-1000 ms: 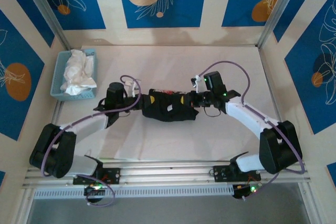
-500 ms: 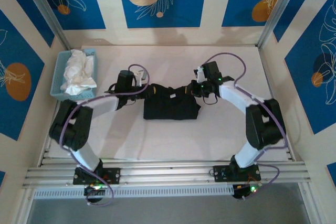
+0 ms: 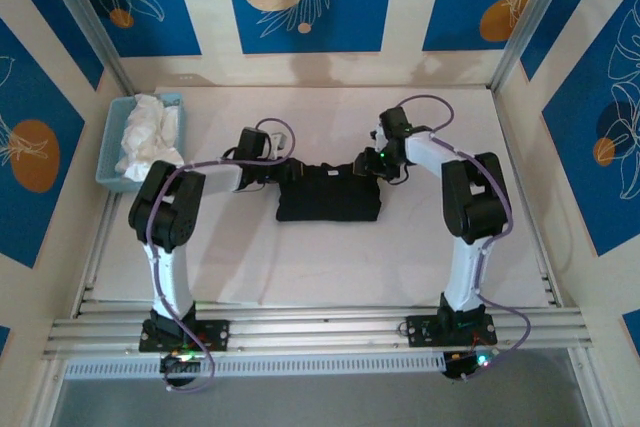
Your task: Fold the inside-out t-shirt
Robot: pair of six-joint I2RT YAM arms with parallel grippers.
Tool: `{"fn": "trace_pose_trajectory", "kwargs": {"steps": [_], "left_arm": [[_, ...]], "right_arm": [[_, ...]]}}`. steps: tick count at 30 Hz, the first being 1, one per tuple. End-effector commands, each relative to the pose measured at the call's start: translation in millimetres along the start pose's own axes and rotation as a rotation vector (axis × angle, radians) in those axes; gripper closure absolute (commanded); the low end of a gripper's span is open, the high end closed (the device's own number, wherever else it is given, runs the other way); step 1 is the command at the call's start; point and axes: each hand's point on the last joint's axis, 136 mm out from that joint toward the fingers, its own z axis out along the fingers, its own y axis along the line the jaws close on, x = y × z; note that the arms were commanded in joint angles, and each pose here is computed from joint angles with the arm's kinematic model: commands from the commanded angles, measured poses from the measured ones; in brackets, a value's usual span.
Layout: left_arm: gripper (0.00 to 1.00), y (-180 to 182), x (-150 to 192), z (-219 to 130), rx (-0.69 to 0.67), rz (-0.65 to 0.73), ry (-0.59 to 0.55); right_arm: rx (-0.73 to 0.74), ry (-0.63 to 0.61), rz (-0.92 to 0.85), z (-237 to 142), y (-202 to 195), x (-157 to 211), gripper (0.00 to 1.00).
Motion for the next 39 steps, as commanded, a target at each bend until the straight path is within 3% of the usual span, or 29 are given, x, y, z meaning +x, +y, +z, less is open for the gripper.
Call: {"fn": "trace_pose_trajectory", "kwargs": {"steps": [1, 4, 7, 12, 16, 23, 28, 31, 32, 35, 39], "left_arm": [[0.38, 6.8, -12.6, -31.6, -0.097, 0.05, -0.05], [0.32, 7.1, -2.9, -48.6, -0.119, 0.033, -0.056], [0.28, -0.4, 17.5, -52.1, -0.058, -0.01, -0.019], [0.29, -12.1, 42.0, -34.7, 0.056, -0.083, 0.073], [0.37, -6.8, 54.7, -25.2, 0.052, -0.096, 0.114], [0.64, 2.0, 79.8, -12.4, 0.064, -0.134, 0.159], [0.75, 4.6, 88.6, -9.2, 0.076, -0.151, 0.167], [0.76, 3.8, 86.3, -9.7, 0.077, -0.147, 0.161], [0.75, 3.4, 83.8, -10.5, 0.075, -0.146, 0.155], [0.52, 6.7, 73.1, -15.3, 0.044, -0.138, 0.126], [0.35, 19.0, 60.1, -31.8, -0.035, -0.141, 0.08]], "right_arm": [[0.023, -0.034, -0.017, -44.6, -3.6, 12.0, 0.41], [-0.047, -0.003, 0.032, -52.4, -1.8, 36.5, 0.31], [-0.153, 0.033, 0.078, -49.1, 9.6, 55.4, 0.23], [-0.22, 0.068, 0.124, -28.2, 14.3, 58.3, 0.19], [-0.246, 0.098, 0.143, -9.0, 18.4, 58.6, 0.2], [-0.244, 0.137, 0.157, 20.4, 23.3, 60.5, 0.24], [-0.292, 0.133, 0.134, 23.3, 40.1, 56.6, 0.42], [-0.318, 0.098, 0.12, 17.3, 46.8, 45.3, 0.59], [-0.319, 0.084, 0.112, 13.9, 47.0, 40.9, 0.69], [-0.283, 0.047, 0.085, 1.4, 37.8, 29.7, 0.91], [-0.16, 0.012, 0.01, -20.3, 7.6, 20.2, 0.96]]}}
